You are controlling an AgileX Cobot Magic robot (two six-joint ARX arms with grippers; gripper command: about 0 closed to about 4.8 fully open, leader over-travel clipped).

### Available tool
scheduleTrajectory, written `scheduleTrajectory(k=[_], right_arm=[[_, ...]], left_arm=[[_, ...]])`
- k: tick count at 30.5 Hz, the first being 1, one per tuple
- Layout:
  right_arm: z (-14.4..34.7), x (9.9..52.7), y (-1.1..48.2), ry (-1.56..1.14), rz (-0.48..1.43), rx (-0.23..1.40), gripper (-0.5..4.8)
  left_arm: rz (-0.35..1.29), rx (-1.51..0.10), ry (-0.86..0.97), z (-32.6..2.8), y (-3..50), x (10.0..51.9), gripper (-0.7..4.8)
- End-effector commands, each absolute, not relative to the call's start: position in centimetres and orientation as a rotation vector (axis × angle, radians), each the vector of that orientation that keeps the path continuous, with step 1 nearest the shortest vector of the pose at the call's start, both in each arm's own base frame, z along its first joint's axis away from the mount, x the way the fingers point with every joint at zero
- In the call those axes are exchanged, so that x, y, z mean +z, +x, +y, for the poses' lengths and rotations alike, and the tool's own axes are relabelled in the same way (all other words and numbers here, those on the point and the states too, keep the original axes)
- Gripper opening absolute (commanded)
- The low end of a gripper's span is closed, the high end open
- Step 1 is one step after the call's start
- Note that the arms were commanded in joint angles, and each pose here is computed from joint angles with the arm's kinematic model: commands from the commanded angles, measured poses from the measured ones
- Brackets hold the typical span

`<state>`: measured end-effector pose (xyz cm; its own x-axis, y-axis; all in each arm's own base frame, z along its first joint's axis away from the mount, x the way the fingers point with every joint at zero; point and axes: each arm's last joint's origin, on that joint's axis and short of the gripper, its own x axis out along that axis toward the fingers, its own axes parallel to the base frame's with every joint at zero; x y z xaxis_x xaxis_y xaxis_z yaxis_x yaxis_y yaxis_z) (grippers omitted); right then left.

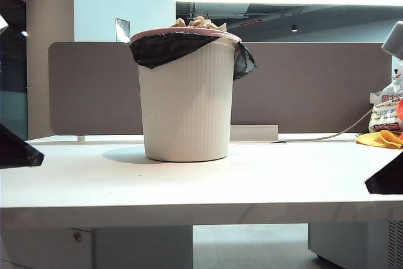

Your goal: Pick up all the trash on the table and put it in the trash can.

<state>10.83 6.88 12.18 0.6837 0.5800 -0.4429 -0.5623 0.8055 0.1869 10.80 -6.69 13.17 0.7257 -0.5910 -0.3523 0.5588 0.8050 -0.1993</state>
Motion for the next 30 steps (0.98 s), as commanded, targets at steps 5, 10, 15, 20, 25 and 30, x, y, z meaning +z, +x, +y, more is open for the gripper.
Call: scheduleTrajectory(k=[5,10,15,20,25,30], right_arm=[[6.9,12.4,10.9,0.041,0.498,0.645,0.00],[6.7,12.9,10.5,0.048,0.464,0.652,0.00],[5.0,14.8,10.4,0.108,0.275,0.589,0.00],[1.7,16.9,10.1,0.133,0.024,0.337,0.00],[0.9,17.8,9.5,0.123,-0.083,0.269,0.00],[1.0,17.7,9.5,0.123,-0.079,0.279,0.00]], left_arm=[[0.409,-0.629,-0.082,-6.7,10.8,13.2,-0.05],[0.411,-0.629,-0.082,-6.7,10.8,13.2,-0.05],[0.318,-0.624,-0.098,-6.3,10.3,14.2,-0.05],[0.101,-0.613,-0.145,-5.2,9.6,16.3,-0.05],[-0.007,-0.307,-0.154,-1.6,10.3,17.1,-0.05],[-0.079,-0.116,-0.145,0.3,9.9,17.5,-0.05]])
